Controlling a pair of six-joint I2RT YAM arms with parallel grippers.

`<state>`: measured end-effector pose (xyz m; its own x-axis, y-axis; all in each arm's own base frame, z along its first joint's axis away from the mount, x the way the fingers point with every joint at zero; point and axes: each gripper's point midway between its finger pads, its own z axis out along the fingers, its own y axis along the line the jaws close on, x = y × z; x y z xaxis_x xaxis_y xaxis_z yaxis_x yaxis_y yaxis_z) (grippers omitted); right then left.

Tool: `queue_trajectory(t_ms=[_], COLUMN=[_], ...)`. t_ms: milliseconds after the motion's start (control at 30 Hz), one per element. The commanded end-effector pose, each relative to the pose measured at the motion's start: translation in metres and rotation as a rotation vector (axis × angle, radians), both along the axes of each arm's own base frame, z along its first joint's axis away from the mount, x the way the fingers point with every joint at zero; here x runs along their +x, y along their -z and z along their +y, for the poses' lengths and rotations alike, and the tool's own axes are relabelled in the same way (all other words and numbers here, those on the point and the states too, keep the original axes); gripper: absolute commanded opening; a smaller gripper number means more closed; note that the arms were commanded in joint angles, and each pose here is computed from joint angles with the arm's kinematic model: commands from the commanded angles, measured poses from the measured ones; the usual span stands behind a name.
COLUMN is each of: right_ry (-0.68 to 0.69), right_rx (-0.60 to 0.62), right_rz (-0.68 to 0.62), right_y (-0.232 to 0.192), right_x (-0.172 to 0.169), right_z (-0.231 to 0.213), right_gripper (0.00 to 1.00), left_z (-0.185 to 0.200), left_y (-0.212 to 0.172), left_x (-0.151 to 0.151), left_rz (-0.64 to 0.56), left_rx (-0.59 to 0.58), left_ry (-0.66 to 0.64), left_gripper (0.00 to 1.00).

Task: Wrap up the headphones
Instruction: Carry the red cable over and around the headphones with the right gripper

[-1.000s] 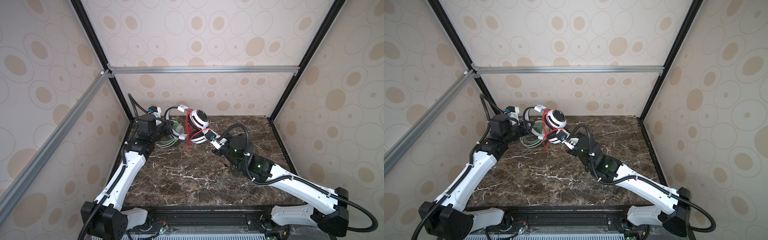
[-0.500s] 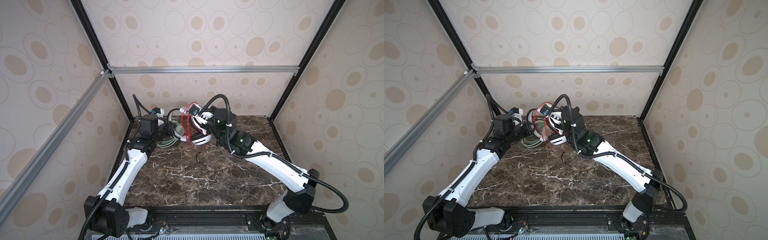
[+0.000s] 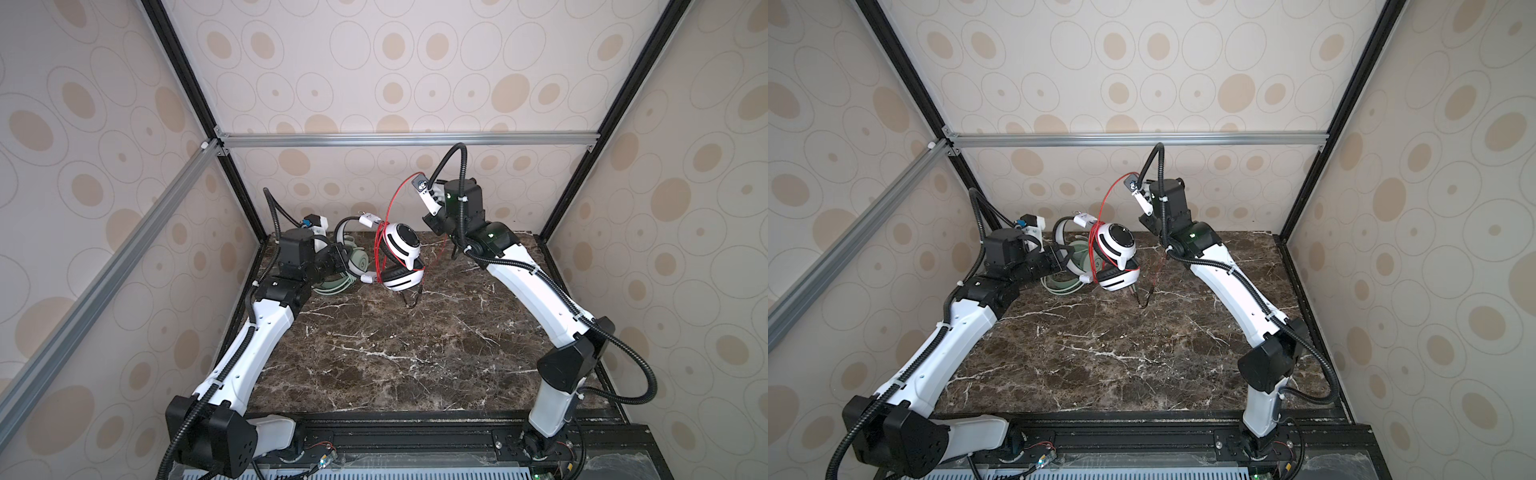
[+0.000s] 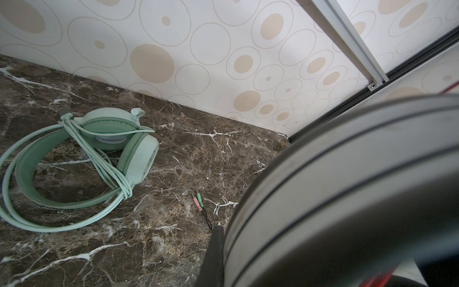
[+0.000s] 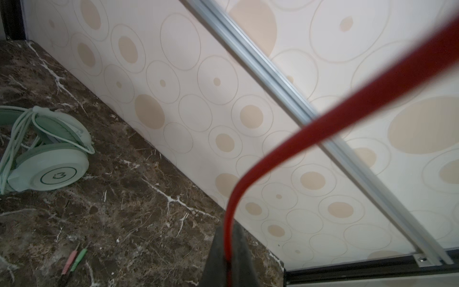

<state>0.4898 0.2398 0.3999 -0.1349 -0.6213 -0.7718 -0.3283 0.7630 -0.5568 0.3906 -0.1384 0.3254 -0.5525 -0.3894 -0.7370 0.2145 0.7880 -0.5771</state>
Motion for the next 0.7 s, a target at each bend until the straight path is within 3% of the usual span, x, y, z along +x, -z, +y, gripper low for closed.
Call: queue_trajectory(t_ms=[0,200,367,467,667], right_ry=[-0.024,-0.012,0.03,0.052,-0.01], right_rx=[0.085,0.183,0.407,0.438,0.513], right_rz=[0.183,0.405,0.581,0.645,0.805], right_y=[0.039,0.101,0.144,0.163,0.205], right_x=[0.007,0.028,0.049,0.056,0.037], right_z=[-0.001,-0.006,-0.015,-0.015,0.008], right_gripper=[0.0,0.03,0.03,0.03,0.07], left_z=[-0.008,-0.012,-0.013,-0.013,-0.01], left_y=[-0.065,-0.073,-0.076,-0.078,-0.085], left_x=[-0.011,-0.017,-0.02,-0.02,-0.024], left_rz=[-0.187,-0.22,-0.236,-0.245,-0.273], left_rx=[-0.065,-0.079,-0.081,-0.081,-0.077], left_ry=[0.056,0.087,0.094,0.095,0.085], left_gripper=[0.0,0.0,0.0,0.0,0.0])
